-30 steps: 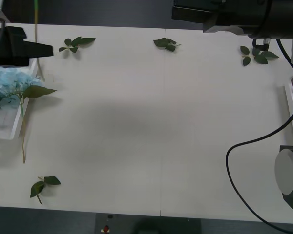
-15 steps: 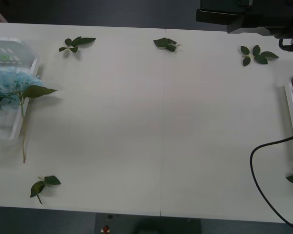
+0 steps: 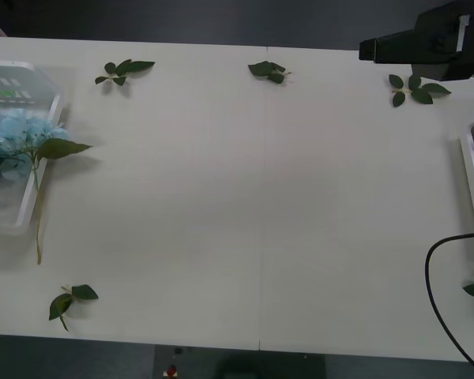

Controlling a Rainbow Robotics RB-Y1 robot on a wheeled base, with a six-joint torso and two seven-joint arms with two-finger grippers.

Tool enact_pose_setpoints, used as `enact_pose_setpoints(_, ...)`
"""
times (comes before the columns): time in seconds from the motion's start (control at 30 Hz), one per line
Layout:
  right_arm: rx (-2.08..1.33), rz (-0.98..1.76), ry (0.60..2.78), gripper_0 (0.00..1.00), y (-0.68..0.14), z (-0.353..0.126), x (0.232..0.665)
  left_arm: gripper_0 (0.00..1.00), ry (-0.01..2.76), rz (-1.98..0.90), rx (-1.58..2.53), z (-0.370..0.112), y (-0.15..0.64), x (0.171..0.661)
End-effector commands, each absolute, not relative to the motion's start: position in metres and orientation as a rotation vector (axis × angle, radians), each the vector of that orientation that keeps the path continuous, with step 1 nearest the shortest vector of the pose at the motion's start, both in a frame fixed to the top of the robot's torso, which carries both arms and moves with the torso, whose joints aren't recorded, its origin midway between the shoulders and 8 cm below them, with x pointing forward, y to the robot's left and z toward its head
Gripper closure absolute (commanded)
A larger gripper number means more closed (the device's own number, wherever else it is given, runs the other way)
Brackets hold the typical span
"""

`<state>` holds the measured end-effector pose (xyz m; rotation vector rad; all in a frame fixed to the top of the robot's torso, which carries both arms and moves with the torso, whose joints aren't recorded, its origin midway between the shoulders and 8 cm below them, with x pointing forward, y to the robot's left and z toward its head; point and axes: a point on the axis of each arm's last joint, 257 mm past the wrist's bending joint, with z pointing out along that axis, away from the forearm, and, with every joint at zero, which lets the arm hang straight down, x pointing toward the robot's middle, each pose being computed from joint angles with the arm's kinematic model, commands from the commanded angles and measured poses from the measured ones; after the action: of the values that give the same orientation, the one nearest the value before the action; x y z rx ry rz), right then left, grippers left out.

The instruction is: Put the red flowers into the right box and the blue flowers into the left box

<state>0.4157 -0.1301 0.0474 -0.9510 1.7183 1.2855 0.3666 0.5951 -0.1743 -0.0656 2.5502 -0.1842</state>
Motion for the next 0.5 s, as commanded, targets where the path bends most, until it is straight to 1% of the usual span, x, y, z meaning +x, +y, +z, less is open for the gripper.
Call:
enact_pose_setpoints(0.03,-1.073,1.113,1.648,0.0,-0.15,0.039,0.411,1.0,2.613,-0.129,-0.035,-0.186,0.607,0.351)
enact_pose_setpoints(0.1,-1.097,1.072,1.635,0.0,-0.156,0.033,0.411,0.99,2.626,-0.12,-0.041,-0.191,0.609,0.347)
enact_pose_setpoints(0.13,-1.111,1.048,1.631,0.0,-0.161,0.029,0.411,0.96,2.633,-0.116,-0.039,-0.195,0.61,0.345)
enact_pose_setpoints(0.17,-1.127,1.023,1.625,0.0,-0.165,0.025,0.411,0.82,2.642,-0.114,-0.037,-0.198,0.609,0.344)
enact_pose_setpoints(0.2,-1.135,1.011,1.624,0.0,-0.168,0.022,0.411,0.74,2.646,-0.113,-0.036,-0.199,0.609,0.343)
enact_pose_setpoints(0.27,-1.17,0.965,1.619,0.0,-0.177,0.014,0.409,0.43,2.656,-0.107,-0.033,-0.202,0.61,0.341)
enact_pose_setpoints(0.37,-1.227,0.892,1.629,0.0,-0.192,0.005,0.406,0.3,2.657,-0.102,-0.023,-0.202,0.61,0.341)
enact_pose_setpoints(0.4,-1.24,0.875,1.63,0.0,-0.195,0.003,0.406,0.27,2.656,-0.104,-0.019,-0.203,0.609,0.341)
enact_pose_setpoints(0.47,-1.292,0.807,1.638,0.0,-0.208,-0.003,0.404,0.18,2.654,-0.099,-0.012,-0.203,0.61,0.342)
enact_pose_setpoints(0.5,-1.305,0.791,1.638,0.0,-0.211,-0.005,0.404,0.15,2.653,-0.1,-0.008,-0.203,0.61,0.342)
